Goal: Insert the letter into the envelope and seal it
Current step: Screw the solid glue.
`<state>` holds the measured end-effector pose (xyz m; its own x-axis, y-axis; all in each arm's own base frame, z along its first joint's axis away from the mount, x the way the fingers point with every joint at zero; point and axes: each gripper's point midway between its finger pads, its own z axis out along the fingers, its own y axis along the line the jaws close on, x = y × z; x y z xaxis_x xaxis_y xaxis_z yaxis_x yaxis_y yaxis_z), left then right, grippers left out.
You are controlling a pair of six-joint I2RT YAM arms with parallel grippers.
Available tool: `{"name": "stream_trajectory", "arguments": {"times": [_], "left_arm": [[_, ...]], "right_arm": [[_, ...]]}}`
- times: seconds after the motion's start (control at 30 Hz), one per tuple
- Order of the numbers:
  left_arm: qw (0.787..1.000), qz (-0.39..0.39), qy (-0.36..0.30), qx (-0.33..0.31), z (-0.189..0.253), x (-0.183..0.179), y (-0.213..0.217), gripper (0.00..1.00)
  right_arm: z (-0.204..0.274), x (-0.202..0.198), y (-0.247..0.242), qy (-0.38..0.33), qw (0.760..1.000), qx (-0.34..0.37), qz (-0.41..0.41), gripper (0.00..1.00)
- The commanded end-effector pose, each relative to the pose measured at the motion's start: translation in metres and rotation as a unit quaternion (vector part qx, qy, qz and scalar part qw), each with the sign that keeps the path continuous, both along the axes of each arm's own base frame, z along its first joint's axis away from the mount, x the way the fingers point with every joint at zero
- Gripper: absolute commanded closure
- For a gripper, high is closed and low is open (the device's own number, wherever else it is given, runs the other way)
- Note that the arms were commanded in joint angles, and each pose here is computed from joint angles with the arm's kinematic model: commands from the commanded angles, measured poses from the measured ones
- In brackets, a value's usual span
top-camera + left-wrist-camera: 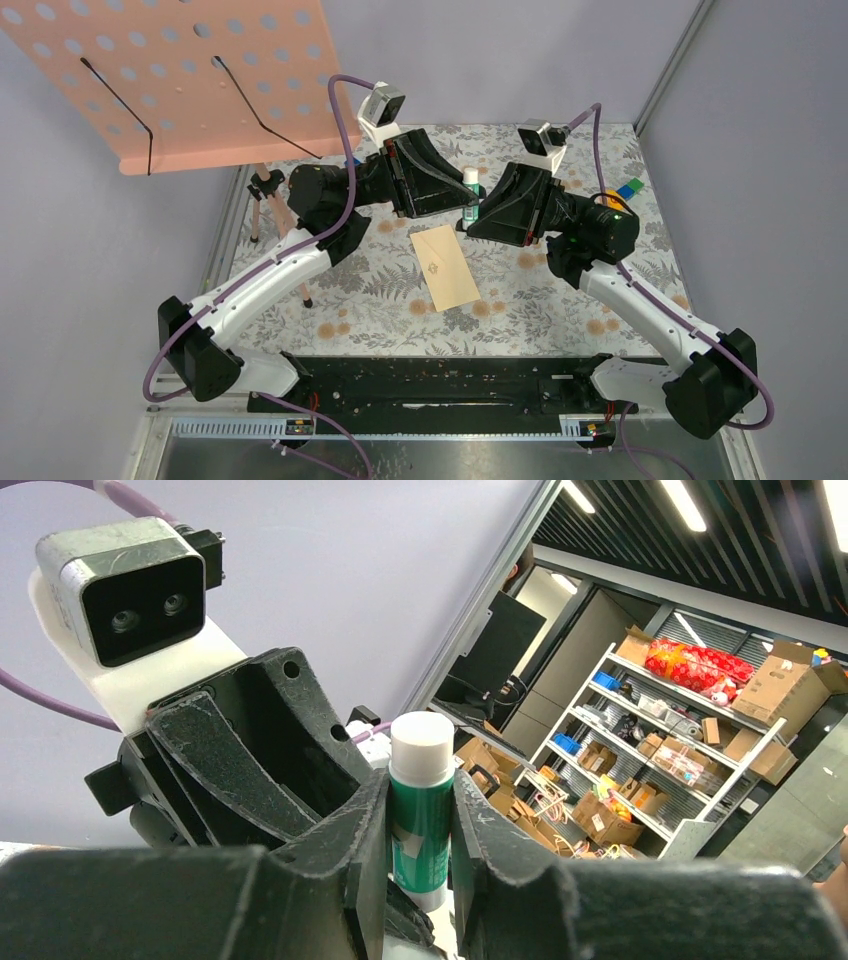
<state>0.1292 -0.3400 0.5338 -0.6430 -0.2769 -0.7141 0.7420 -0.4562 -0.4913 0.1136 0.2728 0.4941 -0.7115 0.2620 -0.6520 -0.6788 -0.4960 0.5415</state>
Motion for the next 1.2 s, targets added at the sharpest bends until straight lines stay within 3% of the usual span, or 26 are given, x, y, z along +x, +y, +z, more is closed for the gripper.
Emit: {"name": "stream_trajectory", "arguments": {"times": [0.0,0.1,0.23,0.4,0.7,1.03,1.07,1.1,1.13,1.17], "left_arm": [[0.999,0.007,-0.034,-0.028,0.017,-0.009,0.011,1.00],[0.999,0.023,-0.032,-0.006,0.011,-0.003,0.007,1.00],[0.996,0.078,-0.024,0.041,-0.003,0.013,0.000,1.00],[0.973,0.199,-0.005,0.113,-0.030,0.053,-0.005,1.00],[0.931,0.316,-0.007,0.184,-0.056,0.076,-0.012,1.00],[0.919,0.339,0.001,0.201,-0.067,0.084,-0.009,1.00],[0.920,0.335,0.000,0.203,-0.069,0.084,-0.010,1.00],[0.922,0.329,0.000,0.205,-0.071,0.083,-0.011,1.00],[0.926,0.315,-0.005,0.207,-0.074,0.081,-0.013,1.00],[0.929,0.303,-0.004,0.210,-0.079,0.082,-0.014,1.00]], "right_arm": [[0.020,-0.020,-0.009,-0.051,0.998,0.025,0.005,0.82],[0.014,-0.014,-0.004,-0.046,0.999,0.004,-0.013,1.00],[-0.012,0.015,0.007,-0.016,0.989,-0.084,-0.122,1.00],[-0.036,0.039,0.003,-0.031,0.932,-0.202,-0.300,1.00],[-0.059,0.067,0.013,-0.010,0.862,-0.291,-0.415,1.00],[-0.068,0.081,0.003,-0.007,0.823,-0.316,-0.472,1.00],[-0.069,0.080,0.003,-0.004,0.824,-0.313,-0.472,0.96],[-0.072,0.080,0.005,-0.003,0.827,-0.312,-0.468,0.78],[-0.072,0.079,0.006,-0.005,0.829,-0.308,-0.468,0.54],[-0.076,0.079,0.005,-0.006,0.827,-0.311,-0.468,0.38]]}}
